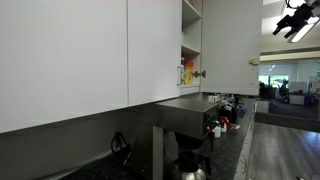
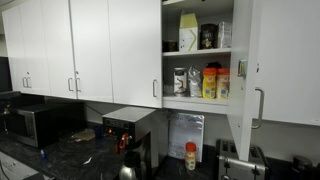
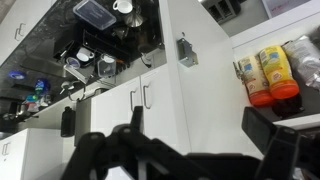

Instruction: Close the right cabinet door

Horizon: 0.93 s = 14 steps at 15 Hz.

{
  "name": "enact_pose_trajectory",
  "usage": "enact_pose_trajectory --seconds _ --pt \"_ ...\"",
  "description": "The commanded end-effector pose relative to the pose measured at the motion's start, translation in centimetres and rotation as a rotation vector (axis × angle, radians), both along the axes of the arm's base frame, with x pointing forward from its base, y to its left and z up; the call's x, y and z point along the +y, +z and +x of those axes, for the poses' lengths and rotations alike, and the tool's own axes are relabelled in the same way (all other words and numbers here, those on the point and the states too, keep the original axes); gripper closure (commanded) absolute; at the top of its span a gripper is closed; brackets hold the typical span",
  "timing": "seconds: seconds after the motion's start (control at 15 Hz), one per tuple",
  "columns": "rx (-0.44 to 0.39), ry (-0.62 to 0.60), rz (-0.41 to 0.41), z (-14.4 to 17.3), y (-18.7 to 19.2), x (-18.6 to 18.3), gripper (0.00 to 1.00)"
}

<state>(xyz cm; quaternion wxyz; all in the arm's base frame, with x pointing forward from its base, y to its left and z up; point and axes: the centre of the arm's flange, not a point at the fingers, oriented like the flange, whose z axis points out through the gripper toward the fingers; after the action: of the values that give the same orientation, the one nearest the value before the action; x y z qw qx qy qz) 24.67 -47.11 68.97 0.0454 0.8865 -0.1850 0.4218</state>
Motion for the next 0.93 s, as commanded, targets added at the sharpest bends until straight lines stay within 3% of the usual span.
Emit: enact_pose_trajectory --seconds 0.0,0.87 --pt "0.014 0.039 0.005 1.8 -0.3 -2.8 0.0" --pt "0.005 0.117 0.015 5.1 -2.7 -6.6 0.0"
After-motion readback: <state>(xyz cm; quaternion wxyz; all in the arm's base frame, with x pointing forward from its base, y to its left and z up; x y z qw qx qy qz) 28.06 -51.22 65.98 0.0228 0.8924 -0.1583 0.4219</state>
